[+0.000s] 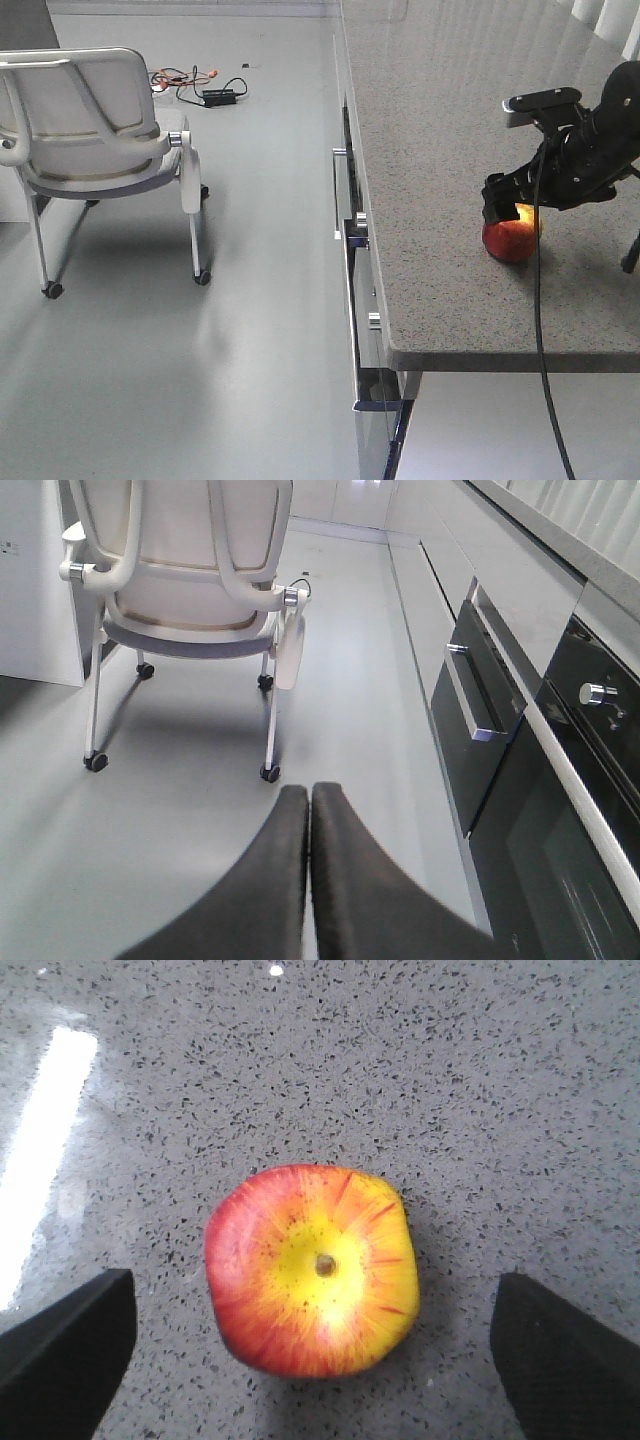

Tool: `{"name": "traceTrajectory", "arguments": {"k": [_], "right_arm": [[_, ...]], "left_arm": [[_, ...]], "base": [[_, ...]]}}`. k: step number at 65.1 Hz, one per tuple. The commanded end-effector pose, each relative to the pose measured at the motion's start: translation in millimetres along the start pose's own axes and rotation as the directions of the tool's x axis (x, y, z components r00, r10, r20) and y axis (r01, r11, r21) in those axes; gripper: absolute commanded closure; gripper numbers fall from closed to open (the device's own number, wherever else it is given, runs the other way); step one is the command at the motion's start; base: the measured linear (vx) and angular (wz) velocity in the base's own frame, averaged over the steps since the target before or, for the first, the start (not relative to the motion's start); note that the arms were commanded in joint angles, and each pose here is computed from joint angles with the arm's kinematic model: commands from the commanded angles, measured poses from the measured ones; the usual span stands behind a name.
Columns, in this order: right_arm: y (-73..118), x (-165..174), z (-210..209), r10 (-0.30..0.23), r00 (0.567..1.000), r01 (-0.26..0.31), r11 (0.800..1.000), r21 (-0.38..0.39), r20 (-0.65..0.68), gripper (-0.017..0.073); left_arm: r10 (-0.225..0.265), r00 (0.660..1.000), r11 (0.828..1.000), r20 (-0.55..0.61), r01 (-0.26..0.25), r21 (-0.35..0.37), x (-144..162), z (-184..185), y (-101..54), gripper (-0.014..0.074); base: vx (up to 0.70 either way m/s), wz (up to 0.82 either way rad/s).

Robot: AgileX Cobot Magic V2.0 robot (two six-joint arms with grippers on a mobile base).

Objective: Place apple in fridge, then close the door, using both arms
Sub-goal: 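Lower the right gripper over the red-yellow apple on the counter, then close the right gripper on the apple and lift it off the counter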

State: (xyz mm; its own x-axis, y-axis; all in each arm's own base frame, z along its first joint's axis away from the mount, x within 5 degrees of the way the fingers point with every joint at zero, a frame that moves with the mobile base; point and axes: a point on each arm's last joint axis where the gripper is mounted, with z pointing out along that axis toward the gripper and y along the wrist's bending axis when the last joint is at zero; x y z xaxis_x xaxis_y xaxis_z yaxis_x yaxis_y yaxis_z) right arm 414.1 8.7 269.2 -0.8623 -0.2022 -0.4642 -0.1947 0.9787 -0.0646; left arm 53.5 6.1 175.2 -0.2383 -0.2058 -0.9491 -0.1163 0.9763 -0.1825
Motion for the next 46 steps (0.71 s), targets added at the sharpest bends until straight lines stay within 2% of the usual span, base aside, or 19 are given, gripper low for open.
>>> {"name": "traceTrajectory", "arguments": {"k": [1, 32, 40, 46], "right_arm": [[-4.1, -13.9, -21.2, 0.0, 0.993, -0.003, 1.0, 0.029, 0.116, -0.012], [-5.0, -12.2, 23.6, 0.009, 0.997, -0.01, 1.0, 0.019, 0.073, -0.0099], [-5.2, -11.9, 24.9, 0.007, 0.998, -0.008, 1.0, 0.021, 0.07, -0.0051], [-5.1, -11.1, 25.0, 0.006, 0.998, -0.008, 1.0, 0.02, 0.062, 0.0029]], "left_arm": [[-0.004, 0.999, 1.0, 0.053, 0.003, 0.024, 2.4, 1.7, -0.8, 0.0601], [-0.003, 0.999, 1.0, 0.053, 0.002, 0.024, 2.4, 1.7, -0.8, 0.0601], [-0.003, 0.999, 1.0, 0.053, 0.002, 0.024, 2.4, 1.7, -0.8, 0.0601], [-0.003, 0.999, 1.0, 0.053, 0.002, 0.024, 2.4, 1.7, -0.8, 0.0601]], "base": [[0.0, 0.0], [0.0, 0.0], [0.0, 0.0], [0.0, 0.0]]}}
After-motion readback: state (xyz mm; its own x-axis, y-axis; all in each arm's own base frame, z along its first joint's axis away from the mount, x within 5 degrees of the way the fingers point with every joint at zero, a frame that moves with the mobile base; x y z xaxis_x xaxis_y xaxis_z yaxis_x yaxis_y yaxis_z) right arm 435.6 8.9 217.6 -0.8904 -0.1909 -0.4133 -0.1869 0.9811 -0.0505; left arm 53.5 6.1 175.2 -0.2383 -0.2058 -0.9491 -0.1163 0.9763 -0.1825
